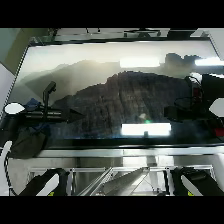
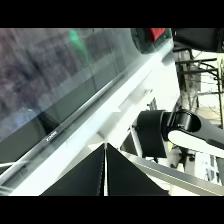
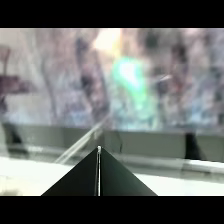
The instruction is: Fold the shirts.
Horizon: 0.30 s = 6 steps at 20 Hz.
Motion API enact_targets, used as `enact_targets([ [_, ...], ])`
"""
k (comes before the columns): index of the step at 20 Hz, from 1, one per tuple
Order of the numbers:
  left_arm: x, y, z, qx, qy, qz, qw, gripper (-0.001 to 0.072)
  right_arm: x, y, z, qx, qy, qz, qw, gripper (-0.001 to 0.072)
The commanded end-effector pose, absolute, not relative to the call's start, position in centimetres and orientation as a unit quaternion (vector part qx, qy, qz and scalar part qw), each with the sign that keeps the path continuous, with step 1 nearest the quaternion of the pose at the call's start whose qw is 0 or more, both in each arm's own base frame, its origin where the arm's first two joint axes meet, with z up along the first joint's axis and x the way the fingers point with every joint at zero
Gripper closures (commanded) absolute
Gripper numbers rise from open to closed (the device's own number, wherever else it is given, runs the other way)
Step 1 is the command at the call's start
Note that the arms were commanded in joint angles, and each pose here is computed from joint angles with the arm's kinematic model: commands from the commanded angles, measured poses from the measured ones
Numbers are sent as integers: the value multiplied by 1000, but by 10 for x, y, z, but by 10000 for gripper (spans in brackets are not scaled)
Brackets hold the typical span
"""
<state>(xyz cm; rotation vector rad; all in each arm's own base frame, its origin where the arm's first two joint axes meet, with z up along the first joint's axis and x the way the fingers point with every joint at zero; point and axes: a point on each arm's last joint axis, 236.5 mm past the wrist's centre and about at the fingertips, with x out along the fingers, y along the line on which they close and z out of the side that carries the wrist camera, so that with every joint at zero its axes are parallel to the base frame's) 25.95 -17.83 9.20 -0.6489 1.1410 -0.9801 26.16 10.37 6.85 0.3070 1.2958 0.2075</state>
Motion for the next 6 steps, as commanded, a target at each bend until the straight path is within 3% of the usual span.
enact_targets([
  [1,260,-178,93,-287,496,-429,698,699,247,114,67,152,619,113,762,692],
  [6,262,-176,100,-279,480,-425,715,698,247,114,67,152,619,113,762,692],
])
